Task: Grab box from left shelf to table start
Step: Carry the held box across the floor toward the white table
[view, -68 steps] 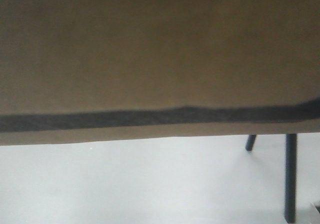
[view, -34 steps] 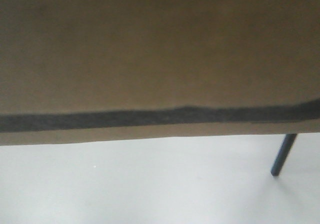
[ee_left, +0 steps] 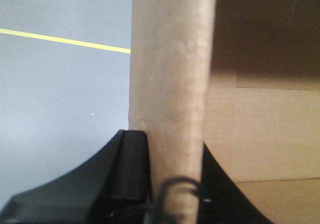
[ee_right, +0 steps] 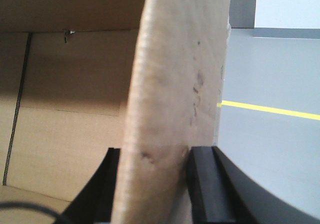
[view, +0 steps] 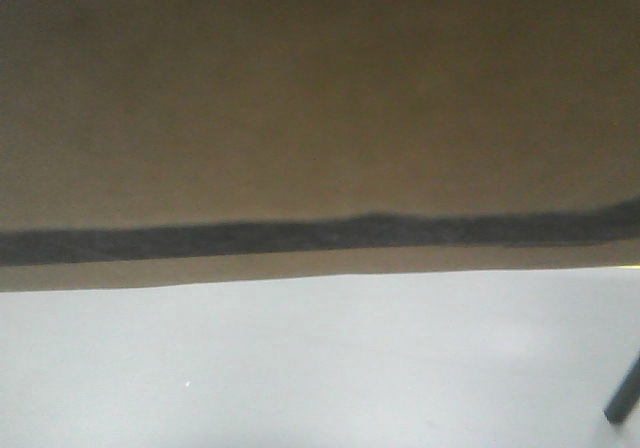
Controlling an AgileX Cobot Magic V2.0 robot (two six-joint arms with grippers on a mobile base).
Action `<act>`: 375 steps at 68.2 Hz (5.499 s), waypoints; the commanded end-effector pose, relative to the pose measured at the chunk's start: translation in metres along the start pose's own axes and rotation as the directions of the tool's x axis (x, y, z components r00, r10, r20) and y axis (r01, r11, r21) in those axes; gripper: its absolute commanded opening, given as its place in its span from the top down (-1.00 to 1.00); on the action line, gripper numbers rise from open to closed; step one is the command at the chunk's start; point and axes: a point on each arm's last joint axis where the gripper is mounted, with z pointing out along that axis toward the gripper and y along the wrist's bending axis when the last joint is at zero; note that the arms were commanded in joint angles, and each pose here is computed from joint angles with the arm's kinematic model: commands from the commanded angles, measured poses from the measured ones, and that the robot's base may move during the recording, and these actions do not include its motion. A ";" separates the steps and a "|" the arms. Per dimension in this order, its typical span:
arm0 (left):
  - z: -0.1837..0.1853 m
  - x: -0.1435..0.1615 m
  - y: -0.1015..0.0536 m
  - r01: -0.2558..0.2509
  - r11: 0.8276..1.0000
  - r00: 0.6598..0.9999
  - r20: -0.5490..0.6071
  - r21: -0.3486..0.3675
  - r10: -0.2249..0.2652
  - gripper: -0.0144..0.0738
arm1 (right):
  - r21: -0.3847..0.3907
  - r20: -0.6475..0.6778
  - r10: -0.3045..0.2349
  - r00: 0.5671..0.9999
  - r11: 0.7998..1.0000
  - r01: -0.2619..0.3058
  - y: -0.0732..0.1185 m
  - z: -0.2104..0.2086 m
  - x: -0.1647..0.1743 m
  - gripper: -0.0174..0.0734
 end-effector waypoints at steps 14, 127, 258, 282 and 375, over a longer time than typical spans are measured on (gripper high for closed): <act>-0.008 -0.023 -0.002 0.008 1.000 0.977 0.211 0.022 -0.013 0.88 | 0.085 0.164 -0.065 0.984 0.995 0.052 -0.005 -0.002 -0.022 0.48; -0.008 -0.023 -0.002 0.008 1.000 0.977 0.211 0.022 -0.013 0.88 | 0.085 0.164 -0.065 0.984 0.995 0.052 -0.005 -0.002 -0.022 0.48; -0.008 -0.023 -0.002 0.008 1.000 0.977 0.211 0.022 -0.013 0.88 | 0.085 0.163 -0.065 0.985 0.995 0.052 -0.005 -0.002 -0.021 0.48; -0.008 -0.023 -0.002 0.008 1.000 0.977 0.211 0.022 -0.013 0.88 | 0.085 0.163 -0.065 0.985 0.995 0.052 -0.005 -0.002 -0.021 0.48; -0.009 -0.024 -0.002 0.008 1.000 0.977 0.213 0.022 -0.013 0.88 | 0.086 0.163 -0.065 0.985 0.995 0.051 -0.005 -0.002 -0.021 0.48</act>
